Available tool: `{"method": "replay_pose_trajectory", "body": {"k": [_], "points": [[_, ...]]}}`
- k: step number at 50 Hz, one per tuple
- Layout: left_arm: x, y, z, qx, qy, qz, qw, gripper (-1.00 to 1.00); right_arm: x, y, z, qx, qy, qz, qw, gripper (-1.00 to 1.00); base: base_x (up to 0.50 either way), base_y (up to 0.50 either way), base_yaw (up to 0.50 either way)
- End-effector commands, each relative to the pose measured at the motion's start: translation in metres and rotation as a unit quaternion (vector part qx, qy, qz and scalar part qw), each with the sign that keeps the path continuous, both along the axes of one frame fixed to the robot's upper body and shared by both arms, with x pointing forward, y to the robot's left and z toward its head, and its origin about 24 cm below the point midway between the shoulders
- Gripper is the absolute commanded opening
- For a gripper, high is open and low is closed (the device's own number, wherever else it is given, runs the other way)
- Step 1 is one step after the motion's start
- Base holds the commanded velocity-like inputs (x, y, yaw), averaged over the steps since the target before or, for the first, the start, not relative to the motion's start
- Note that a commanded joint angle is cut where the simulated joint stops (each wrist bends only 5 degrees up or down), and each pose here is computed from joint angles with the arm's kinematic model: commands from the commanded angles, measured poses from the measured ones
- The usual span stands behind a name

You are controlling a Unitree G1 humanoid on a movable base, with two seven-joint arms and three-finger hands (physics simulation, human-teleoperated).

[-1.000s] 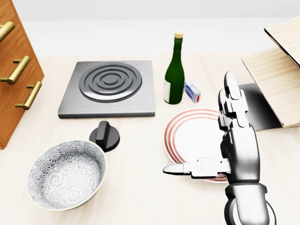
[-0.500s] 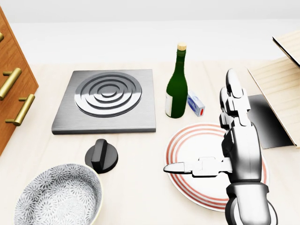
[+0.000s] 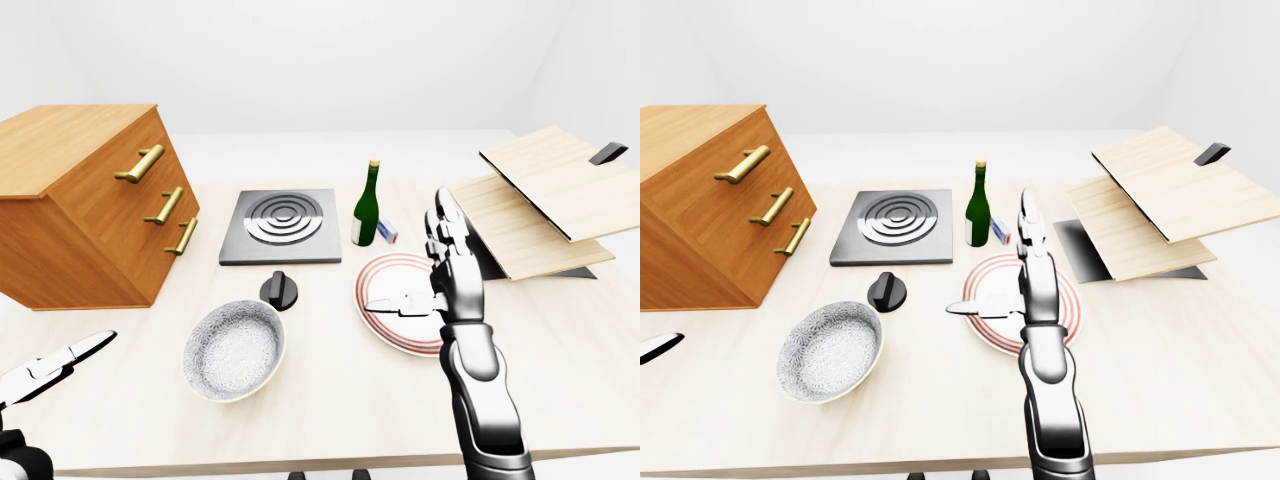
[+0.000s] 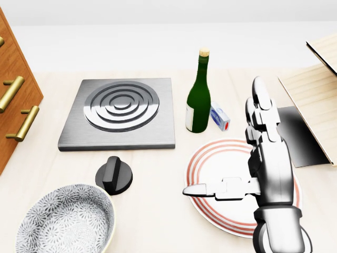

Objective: Pick up the akita bowl and put it on the plate.

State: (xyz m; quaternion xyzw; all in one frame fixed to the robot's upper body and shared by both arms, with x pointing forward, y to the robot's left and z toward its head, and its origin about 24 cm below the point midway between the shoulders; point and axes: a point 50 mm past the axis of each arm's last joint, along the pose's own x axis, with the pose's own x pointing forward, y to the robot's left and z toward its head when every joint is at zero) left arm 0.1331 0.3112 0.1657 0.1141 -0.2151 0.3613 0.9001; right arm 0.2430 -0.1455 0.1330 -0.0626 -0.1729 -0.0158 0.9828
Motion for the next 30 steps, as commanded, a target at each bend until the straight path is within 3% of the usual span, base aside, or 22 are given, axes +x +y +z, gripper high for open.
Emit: {"method": "replay_pose_trajectory", "body": {"k": [1,19,30], "points": [[0.0,0.0,-0.001,-0.001,0.002,0.0,1.0,1.0,-0.004,0.006,0.014,-0.012,-0.031,0.019,0.999,0.97,0.0,0.0,0.0],[0.0,0.0,0.0,0.001,0.0,0.0,1.0,1.0,-0.019,0.031,0.058,-0.075,-0.135,0.072,0.985,0.97,0.0,0.0,0.0],[0.0,0.001,0.0,-0.001,0.001,0.0,1.0,1.0,-0.036,0.055,0.08,-0.16,-0.189,0.128,0.96,0.97,0.0,0.0,0.0]]}}
